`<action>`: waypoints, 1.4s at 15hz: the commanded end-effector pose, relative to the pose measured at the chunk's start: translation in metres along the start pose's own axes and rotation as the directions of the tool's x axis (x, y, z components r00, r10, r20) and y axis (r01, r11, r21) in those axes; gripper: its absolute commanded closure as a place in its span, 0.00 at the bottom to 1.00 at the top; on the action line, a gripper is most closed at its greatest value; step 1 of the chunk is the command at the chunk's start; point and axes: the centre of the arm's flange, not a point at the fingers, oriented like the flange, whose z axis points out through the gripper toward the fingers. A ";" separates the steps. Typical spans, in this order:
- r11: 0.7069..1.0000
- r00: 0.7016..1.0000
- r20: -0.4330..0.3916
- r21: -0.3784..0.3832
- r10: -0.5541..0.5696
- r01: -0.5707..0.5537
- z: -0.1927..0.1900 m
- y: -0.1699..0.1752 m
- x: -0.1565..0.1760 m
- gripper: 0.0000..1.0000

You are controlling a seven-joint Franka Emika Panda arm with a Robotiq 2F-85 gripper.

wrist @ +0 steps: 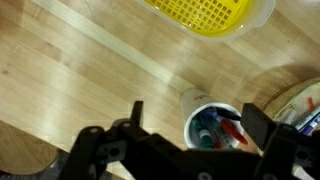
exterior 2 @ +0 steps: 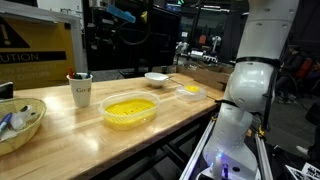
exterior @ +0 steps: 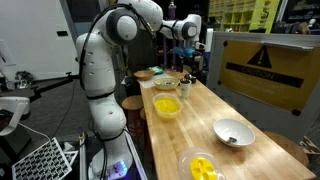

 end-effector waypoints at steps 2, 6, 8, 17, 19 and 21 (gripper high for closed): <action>0.990 0.990 0.018 -0.012 -0.140 0.141 -0.020 -0.018 0.008 0.00; 0.982 0.982 0.028 -0.042 -0.185 0.186 -0.041 -0.034 0.000 0.00; 0.978 0.980 0.033 -0.069 -0.194 0.196 -0.048 -0.042 -0.001 0.00; 0.953 0.966 0.051 -0.154 -0.255 0.260 -0.048 -0.050 -0.006 0.00; 0.967 0.982 -0.009 -0.174 -0.188 0.184 -0.049 -0.045 -0.007 0.00; 0.979 0.990 -0.069 -0.171 -0.126 0.113 -0.053 -0.038 -0.005 0.00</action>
